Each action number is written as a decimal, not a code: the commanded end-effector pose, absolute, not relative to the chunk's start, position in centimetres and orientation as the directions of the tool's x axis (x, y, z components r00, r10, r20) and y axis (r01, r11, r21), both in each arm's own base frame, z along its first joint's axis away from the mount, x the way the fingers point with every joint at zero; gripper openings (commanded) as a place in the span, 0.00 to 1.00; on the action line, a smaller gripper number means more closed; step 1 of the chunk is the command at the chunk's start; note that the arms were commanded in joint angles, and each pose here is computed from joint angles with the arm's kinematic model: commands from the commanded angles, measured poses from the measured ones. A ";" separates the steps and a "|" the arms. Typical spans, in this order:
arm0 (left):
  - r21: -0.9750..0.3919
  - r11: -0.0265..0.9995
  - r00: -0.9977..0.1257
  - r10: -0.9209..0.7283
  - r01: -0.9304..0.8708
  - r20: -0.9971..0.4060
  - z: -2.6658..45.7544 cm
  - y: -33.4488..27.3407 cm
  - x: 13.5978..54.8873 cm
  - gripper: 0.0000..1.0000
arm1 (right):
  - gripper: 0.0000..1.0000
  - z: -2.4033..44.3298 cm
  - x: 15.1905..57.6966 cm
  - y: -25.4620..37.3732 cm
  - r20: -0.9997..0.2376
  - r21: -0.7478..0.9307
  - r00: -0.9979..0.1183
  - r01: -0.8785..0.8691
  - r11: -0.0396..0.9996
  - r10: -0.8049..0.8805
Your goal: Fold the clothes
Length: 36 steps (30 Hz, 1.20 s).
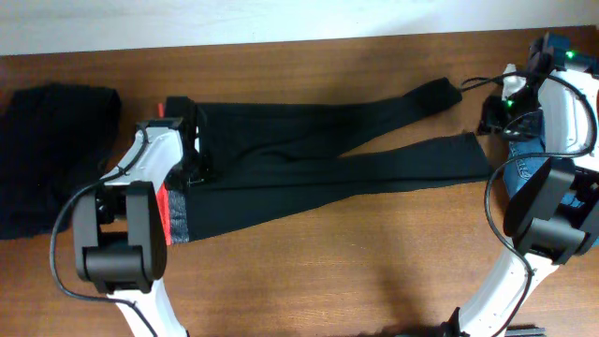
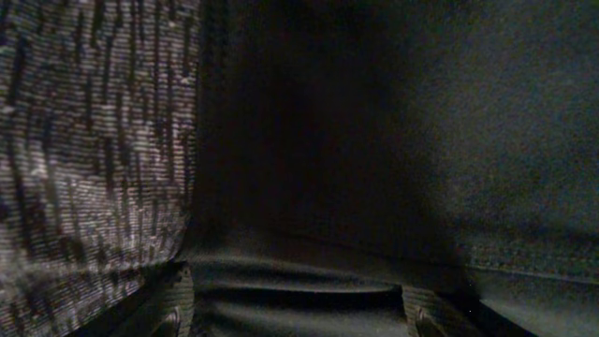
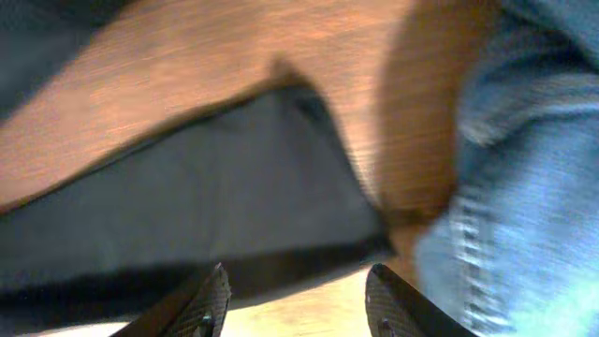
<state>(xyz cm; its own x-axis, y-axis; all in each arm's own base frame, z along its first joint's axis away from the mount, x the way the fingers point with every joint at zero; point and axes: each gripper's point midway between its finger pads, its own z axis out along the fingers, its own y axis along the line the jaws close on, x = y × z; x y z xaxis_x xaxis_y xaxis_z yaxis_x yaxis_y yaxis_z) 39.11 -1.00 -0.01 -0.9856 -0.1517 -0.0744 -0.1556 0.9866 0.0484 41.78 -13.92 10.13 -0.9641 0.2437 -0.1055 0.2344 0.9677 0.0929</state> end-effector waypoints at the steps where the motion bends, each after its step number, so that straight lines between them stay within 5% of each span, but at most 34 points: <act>1: 0.042 0.989 -0.989 -0.143 -0.145 -0.032 -0.7 -1.7 39.6 0.72 | 0.52 11.2 42.6 -11.2 -0.148 0.191 -0.977 0.123 0.974 0.152; 11: -0.071 0.989 -0.958 -0.141 -0.127 -0.251 11.4 -3.3 46.3 0.73 | 0.56 11.5 45.6 -5.9 -0.232 0.153 -0.972 -0.064 0.986 -0.027; 17: -0.141 0.985 -0.932 0.044 0.101 -0.361 13.9 -5.6 48.4 0.71 | 0.60 11.9 48.3 -2.9 -0.322 0.106 -0.940 -0.151 0.983 -0.110; 20: -0.127 0.986 -0.928 0.052 0.106 -0.368 12.9 -5.4 49.2 0.41 | 0.60 12.3 49.7 -2.0 -0.367 0.062 -0.919 -0.177 0.982 -0.142; 23: -0.128 0.986 -0.932 0.053 0.105 -0.358 11.2 -5.5 49.9 0.21 | 0.61 12.6 51.0 -1.6 -0.410 0.011 -0.897 -0.186 0.982 -0.165; 28: -0.130 0.987 -0.950 0.054 0.098 -0.307 7.6 -5.5 50.3 0.12 | 0.60 12.7 52.5 -1.7 -0.465 -0.010 -0.869 -0.187 0.982 -0.170; 36: -0.131 0.987 -0.962 0.055 0.092 -0.267 4.2 -5.5 50.7 0.13 | 0.59 8.9 53.6 -2.3 -0.438 -0.018 -0.884 -0.175 0.984 -0.165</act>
